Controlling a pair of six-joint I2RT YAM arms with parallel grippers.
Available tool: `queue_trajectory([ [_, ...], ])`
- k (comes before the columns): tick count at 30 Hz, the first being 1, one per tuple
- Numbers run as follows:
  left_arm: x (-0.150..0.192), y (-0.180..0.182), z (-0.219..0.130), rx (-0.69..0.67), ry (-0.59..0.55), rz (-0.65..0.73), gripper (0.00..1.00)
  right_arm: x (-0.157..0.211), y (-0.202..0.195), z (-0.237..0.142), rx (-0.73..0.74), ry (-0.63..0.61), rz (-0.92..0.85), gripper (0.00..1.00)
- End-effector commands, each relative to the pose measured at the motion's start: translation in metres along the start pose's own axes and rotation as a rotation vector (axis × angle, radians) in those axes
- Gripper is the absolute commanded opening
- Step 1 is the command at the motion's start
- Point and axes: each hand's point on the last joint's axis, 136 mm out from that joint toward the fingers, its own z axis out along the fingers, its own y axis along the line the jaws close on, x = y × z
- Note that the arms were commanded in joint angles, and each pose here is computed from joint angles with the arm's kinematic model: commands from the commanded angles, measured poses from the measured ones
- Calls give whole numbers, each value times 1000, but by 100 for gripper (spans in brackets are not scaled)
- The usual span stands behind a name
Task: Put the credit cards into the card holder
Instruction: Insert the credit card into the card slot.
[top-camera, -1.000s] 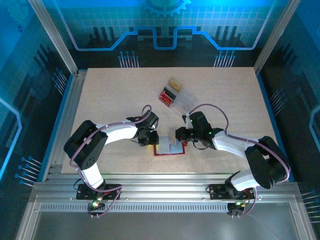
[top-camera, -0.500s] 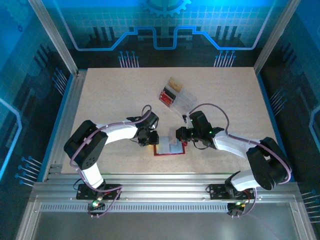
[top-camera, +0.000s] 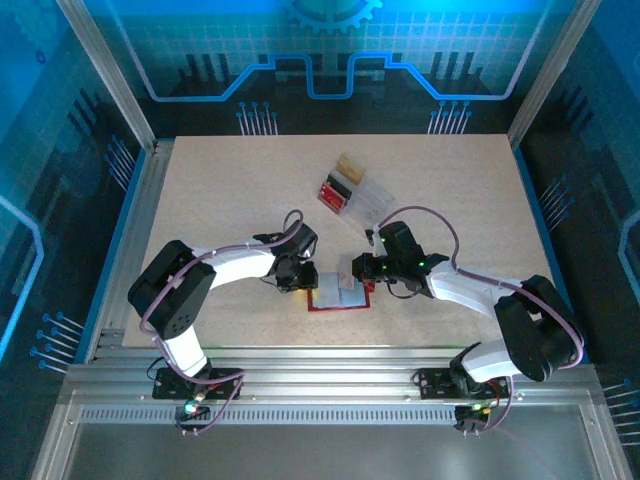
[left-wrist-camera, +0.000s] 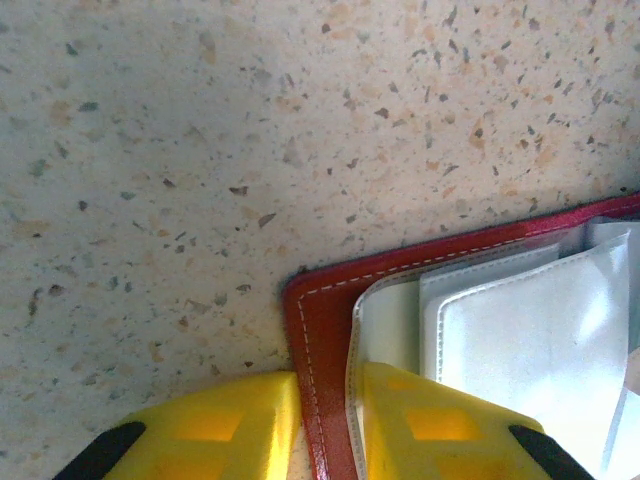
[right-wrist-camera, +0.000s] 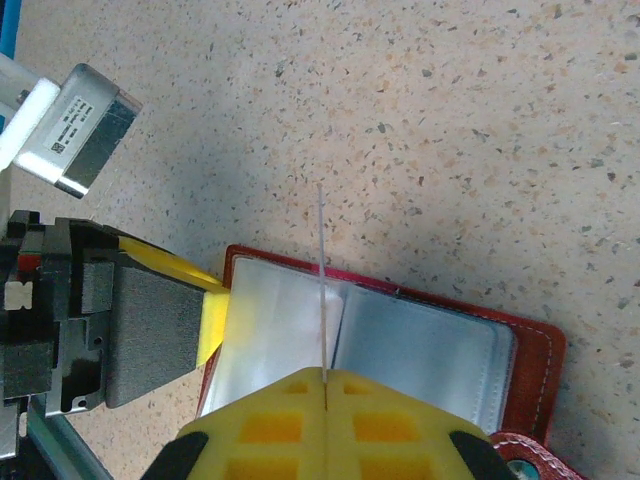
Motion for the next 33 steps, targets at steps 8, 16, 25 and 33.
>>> queue_trajectory([
  [8, 50, 22, 49, -39, 182, 18, 24, -6, 11, 5, -47, 4, 1, 0],
  [16, 50, 23, 49, -40, 184, 16, 24, -4, 11, 10, -60, 21, 14, 0],
  [25, 50, 22, 49, -40, 183, 18, 24, 8, 3, 17, -71, 56, 74, 0],
  [33, 50, 22, 50, -41, 184, 18, 24, 28, -14, 21, -33, 90, 129, 0],
])
